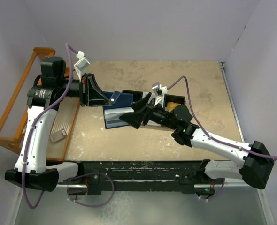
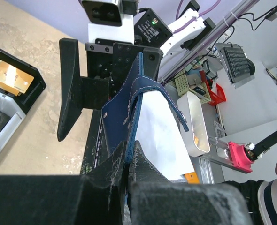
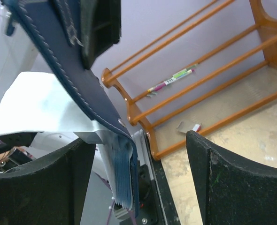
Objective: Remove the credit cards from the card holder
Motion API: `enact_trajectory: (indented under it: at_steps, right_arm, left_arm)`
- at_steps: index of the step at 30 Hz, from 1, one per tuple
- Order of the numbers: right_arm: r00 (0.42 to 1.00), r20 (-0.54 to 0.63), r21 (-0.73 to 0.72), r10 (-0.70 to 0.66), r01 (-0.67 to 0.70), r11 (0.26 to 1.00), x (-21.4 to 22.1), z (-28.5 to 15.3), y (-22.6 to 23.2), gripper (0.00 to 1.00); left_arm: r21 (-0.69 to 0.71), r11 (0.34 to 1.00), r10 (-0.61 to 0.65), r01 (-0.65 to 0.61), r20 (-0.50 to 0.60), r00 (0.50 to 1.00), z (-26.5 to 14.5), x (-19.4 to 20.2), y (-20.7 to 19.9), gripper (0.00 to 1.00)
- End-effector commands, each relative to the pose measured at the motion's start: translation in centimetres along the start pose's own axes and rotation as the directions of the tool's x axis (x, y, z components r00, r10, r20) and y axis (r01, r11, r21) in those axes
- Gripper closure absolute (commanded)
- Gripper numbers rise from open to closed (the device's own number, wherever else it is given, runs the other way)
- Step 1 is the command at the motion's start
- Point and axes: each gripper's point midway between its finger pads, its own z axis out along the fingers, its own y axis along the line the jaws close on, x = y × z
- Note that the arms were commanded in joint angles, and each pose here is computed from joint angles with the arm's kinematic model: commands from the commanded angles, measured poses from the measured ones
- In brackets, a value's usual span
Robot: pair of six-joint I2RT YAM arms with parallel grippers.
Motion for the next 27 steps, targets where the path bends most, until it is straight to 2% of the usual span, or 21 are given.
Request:
enact_trajectory:
  at_steps: [1, 13, 16, 18, 22, 24, 25, 27]
  right_arm:
    - [0.984, 0.172, -0.139, -0.050, 0.075, 0.987, -5.6, 0.3, 4.6, 0.20]
    - [0.964, 0.265, -0.175, 0.003, 0.045, 0.983, -8.8, 0.6, 6.2, 0.23]
    - [0.963, 0.270, -0.182, 0.014, 0.037, 0.983, -9.0, 0.8, 6.4, 0.27]
    - [0.964, 0.264, -0.187, 0.027, 0.023, 0.982, -9.0, 1.0, 6.5, 0.36]
    - [0.969, 0.241, -0.186, 0.049, -0.003, 0.983, -8.8, 1.4, 6.4, 0.64]
    - [0.971, 0.230, -0.178, 0.057, -0.015, 0.984, -8.7, 1.5, 6.3, 0.75]
    - [0.975, 0.216, -0.170, 0.059, -0.022, 0.985, -8.6, 1.5, 6.2, 0.79]
    - [0.982, 0.180, -0.163, 0.061, -0.032, 0.986, -8.2, 1.2, 6.4, 0.86]
  left_arm:
    - [0.048, 0.998, 0.047, -0.048, 0.003, 0.999, -0.2, -0.4, -1.6, 1.00]
    - [0.062, 0.998, 0.032, -0.032, 0.000, 0.999, -0.2, 0.0, -1.8, 1.00]
    - [0.062, 0.998, 0.028, -0.028, 0.000, 1.000, -0.2, 0.1, -1.8, 1.00]
    - [0.062, 0.998, 0.027, -0.027, -0.001, 1.000, -0.2, 0.1, -1.7, 1.00]
    - [0.062, 0.998, 0.024, -0.024, -0.001, 1.000, -0.2, 0.3, -1.6, 1.00]
    - [0.059, 0.998, 0.034, -0.033, -0.001, 0.999, -0.2, 0.3, -1.6, 1.00]
    - [0.045, 0.998, 0.041, -0.041, 0.000, 0.999, -0.2, 0.4, -1.3, 0.99]
    - [-0.008, 0.997, 0.075, -0.075, -0.006, 0.997, -0.2, 0.5, -0.6, 0.89]
